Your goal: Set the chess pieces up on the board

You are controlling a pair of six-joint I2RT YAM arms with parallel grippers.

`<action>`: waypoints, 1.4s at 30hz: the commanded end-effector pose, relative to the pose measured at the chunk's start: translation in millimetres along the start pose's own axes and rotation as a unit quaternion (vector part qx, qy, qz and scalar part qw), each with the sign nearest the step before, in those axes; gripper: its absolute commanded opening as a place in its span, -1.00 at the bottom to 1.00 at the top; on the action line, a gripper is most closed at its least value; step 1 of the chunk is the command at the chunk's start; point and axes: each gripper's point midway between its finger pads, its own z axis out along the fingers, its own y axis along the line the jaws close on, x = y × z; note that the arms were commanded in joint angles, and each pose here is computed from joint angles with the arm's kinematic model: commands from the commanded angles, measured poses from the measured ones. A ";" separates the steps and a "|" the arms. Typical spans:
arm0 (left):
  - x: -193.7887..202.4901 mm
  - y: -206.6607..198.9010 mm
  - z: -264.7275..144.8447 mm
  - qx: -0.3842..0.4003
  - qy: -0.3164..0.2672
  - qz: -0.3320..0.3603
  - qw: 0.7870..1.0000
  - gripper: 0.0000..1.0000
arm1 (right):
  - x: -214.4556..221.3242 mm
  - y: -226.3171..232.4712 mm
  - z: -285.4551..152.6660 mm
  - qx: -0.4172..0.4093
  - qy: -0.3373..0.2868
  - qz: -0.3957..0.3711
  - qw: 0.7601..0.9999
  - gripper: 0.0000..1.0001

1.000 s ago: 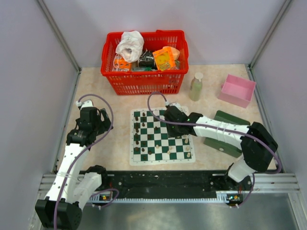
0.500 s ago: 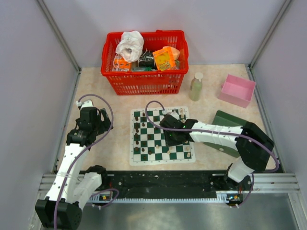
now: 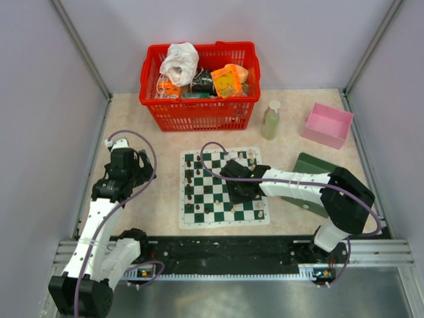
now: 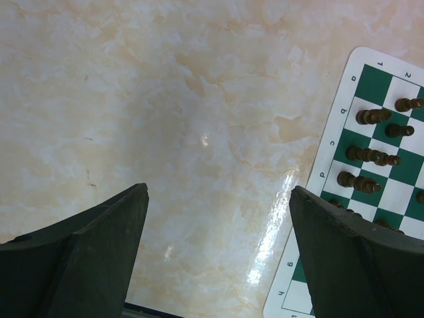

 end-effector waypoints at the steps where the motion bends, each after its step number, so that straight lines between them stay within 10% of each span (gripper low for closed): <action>1: -9.6 -4.5 -1.8 0.012 -0.023 -0.003 1.000 0.85 | 0.7 7.2 -0.9 -0.005 0.005 0.001 1.000 -0.32; 19: -8.1 -3.8 -0.7 0.010 -0.020 -0.002 1.000 0.85 | -2.5 5.2 -3.5 0.002 -0.001 0.001 1.000 -0.72; 42: -7.5 -4.6 0.1 0.011 -0.017 -0.001 1.000 0.85 | -21.0 -39.5 -7.7 0.095 -0.056 0.039 0.993 -0.74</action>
